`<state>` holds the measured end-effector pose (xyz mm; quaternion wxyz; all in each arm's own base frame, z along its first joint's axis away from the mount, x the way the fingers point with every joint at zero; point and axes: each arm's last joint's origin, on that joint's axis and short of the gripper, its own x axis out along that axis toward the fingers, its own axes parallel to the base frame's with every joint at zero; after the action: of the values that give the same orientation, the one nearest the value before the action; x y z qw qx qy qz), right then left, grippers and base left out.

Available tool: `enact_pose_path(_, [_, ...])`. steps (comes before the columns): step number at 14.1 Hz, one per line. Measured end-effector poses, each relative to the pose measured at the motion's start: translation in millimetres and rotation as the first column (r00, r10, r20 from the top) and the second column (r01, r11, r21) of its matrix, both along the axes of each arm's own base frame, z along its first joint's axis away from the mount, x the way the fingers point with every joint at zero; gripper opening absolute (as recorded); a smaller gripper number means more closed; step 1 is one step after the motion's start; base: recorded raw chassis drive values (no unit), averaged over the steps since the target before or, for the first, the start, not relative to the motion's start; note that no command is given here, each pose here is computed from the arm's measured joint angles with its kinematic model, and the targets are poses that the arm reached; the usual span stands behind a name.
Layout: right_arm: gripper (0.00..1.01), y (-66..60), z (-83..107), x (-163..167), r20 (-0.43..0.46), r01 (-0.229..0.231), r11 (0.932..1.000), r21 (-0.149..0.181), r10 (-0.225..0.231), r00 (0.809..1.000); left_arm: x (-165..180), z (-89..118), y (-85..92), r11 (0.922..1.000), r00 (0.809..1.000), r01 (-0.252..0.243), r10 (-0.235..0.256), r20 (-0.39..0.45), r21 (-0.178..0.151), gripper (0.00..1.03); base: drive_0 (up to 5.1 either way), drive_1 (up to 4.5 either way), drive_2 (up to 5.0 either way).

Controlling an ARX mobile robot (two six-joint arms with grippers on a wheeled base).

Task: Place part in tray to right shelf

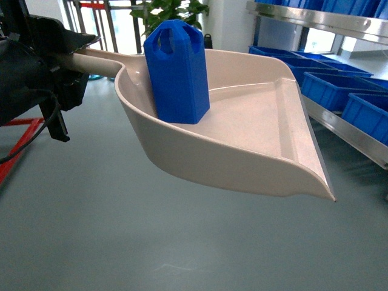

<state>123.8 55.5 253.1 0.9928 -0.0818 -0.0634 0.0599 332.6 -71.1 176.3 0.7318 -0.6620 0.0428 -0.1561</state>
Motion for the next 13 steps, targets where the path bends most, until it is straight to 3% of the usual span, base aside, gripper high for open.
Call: enact_pose_path(13, [0.98, -0.2, 0.3, -0.4, 0.002, 0.000, 1.0000, 0.001, 0.000, 1.000, 0.0, 0.0, 0.1, 1.0000, 1.000, -0.003, 0.003, 0.000, 0.000, 0.12, -1.5, -1.54, -1.5])
